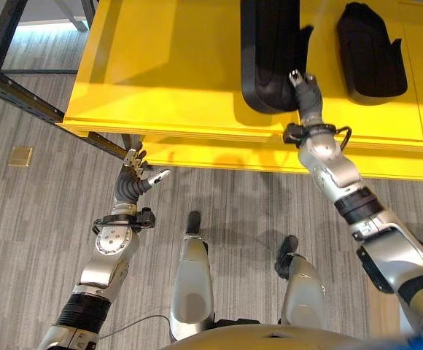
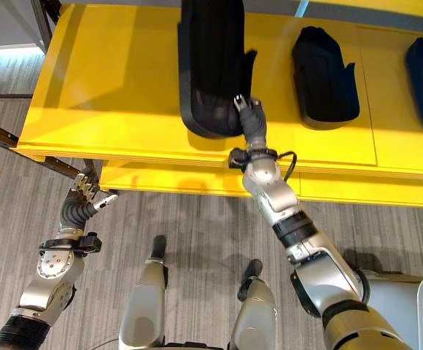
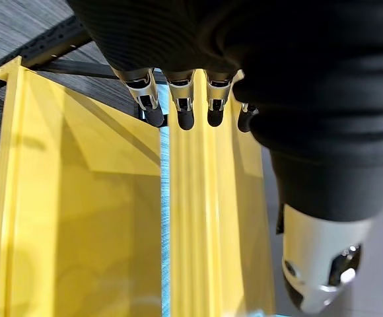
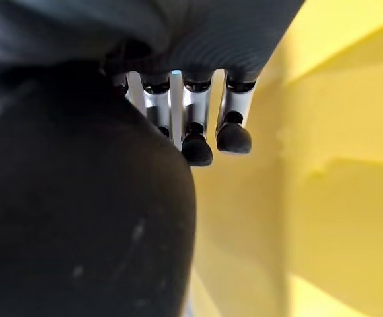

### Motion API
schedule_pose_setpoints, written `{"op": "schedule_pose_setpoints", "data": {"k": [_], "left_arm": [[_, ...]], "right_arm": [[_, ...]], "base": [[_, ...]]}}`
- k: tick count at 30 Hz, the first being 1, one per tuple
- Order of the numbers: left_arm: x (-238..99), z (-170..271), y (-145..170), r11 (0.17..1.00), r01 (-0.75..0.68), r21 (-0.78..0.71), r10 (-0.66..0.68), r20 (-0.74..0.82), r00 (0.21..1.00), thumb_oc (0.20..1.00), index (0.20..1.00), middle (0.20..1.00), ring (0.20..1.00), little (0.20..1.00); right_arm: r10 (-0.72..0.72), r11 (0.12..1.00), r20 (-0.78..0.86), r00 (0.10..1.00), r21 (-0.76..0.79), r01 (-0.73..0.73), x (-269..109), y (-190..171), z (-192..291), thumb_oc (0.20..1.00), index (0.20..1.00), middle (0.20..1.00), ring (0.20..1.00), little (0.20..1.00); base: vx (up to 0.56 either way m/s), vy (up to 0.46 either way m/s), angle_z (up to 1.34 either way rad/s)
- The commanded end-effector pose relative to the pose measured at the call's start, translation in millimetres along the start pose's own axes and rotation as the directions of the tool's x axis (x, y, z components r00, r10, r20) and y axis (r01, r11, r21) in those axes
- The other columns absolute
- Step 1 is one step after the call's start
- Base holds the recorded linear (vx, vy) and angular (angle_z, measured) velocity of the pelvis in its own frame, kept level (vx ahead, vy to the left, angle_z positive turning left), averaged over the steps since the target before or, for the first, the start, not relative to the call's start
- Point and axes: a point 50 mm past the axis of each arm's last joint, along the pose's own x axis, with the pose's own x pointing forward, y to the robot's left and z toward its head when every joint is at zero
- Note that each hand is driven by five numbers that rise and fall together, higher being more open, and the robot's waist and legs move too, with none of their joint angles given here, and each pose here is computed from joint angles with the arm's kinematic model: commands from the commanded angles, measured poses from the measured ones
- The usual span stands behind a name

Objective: Move parts from the plastic box to the shelf.

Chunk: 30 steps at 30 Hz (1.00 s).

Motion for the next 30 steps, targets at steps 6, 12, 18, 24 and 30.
{"op": "schedule_pose_setpoints", "data": {"k": [6,12,18,24,30], "left_arm": [[-6,17,-13,0.994,0.109,-0.033,-0.106,0.080,0.991,1.000,1.000,1.000,1.000,1.000],[-5,20,-16,0.991,0.127,-0.029,-0.124,0.089,0.988,1.000,1.000,1.000,1.000,1.000],[0,27,-23,0.988,0.154,-0.023,-0.151,0.123,0.981,1.000,1.000,1.000,1.000,1.000],[4,32,-28,0.987,0.157,-0.025,-0.152,0.150,0.977,1.000,1.000,1.000,1.000,1.000],[8,37,-33,0.988,0.154,-0.016,-0.148,0.181,0.972,1.000,1.000,1.000,1.000,1.000]], "right_arm": [[-0.011,1.000,0.256,0.967,-0.003,0.012,32,16,73,0.200,0.200,0.200,0.200,0.200],[-0.041,0.998,0.221,0.974,-0.028,0.049,47,20,77,0.200,0.200,0.200,0.200,0.200],[-0.189,0.975,0.079,0.979,-0.101,0.196,68,-5,64,0.200,0.200,0.200,0.200,0.200],[-0.310,0.946,-0.043,0.950,-0.111,0.303,69,-31,42,0.200,0.200,0.200,0.200,0.200],[-0.445,0.879,-0.100,0.890,-0.241,0.412,64,-71,30,0.200,0.200,0.200,0.200,0.200]], "base": [[0.01,-0.041,0.03],[0.00,-0.016,0.03],[-0.01,-0.004,0.19],[-0.02,0.022,0.12],[-0.04,0.028,0.03]]}}
